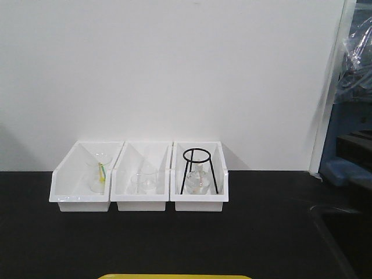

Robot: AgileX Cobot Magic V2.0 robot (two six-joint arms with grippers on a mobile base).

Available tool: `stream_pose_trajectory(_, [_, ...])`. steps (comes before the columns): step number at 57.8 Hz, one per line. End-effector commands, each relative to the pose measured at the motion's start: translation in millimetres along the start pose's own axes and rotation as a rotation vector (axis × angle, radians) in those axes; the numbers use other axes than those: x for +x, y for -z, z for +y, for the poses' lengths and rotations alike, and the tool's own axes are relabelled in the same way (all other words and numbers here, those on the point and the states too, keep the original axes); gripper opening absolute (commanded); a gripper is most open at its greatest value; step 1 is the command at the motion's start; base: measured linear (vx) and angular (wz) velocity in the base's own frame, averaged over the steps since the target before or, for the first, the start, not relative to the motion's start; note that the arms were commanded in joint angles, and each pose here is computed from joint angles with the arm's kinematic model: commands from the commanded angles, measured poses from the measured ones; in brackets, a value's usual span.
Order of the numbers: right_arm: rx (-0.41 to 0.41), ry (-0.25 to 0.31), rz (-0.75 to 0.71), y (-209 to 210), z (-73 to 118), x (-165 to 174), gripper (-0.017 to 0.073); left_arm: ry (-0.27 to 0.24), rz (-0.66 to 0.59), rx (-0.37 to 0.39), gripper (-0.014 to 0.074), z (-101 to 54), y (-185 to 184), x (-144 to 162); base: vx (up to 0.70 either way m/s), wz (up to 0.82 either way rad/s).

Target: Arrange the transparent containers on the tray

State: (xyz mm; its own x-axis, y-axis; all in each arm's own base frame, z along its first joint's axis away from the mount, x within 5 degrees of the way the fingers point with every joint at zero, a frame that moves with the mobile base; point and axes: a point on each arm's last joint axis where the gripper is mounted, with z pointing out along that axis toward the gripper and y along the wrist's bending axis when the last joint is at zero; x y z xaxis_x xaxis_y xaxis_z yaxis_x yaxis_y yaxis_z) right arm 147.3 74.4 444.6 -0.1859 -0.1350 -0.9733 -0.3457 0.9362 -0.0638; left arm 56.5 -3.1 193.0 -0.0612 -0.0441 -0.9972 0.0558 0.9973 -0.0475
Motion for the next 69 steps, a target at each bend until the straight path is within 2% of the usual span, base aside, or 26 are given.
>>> stream_pose_trajectory(1, [-0.007,0.020,-0.101,5.9,-1.2,-14.5,-0.0013,0.024,-0.053,0.006,-0.0006,-0.1,-0.7,3.3,0.00,0.00])
stream_pose_trajectory(45, [-0.007,0.019,-0.099,5.8,-1.2,-14.3,-0.0013,0.020,-0.048,0.005,-0.0006,-0.1,-0.6,3.9,0.00,0.00])
stream_pose_trajectory(48, [-0.016,0.004,-0.098,6.9,-0.8,-14.2,-0.0013,0.020,-0.048,0.005,-0.0006,-0.1,-0.6,3.9,0.00,0.00])
stream_pose_trajectory(54, [-0.055,-0.062,-0.094,12.4,0.8,-13.5,-0.0013,0.020,-0.048,0.005,-0.0006,-0.1,-0.6,3.9,0.00,0.00])
stream_pose_trajectory(61, [-0.026,-0.054,-0.128,20.3,-8.7,-0.7,-0.0013,0.020,-0.048,0.005,-0.0006,-0.1,-0.6,3.9,0.00,0.00])
stream_pose_trajectory(69, [0.086,-0.026,-0.187,30.5,-25.7,43.5,-0.0013,0.020,-0.048,0.005,-0.0006,-0.1,-0.6,3.9,0.00,0.00])
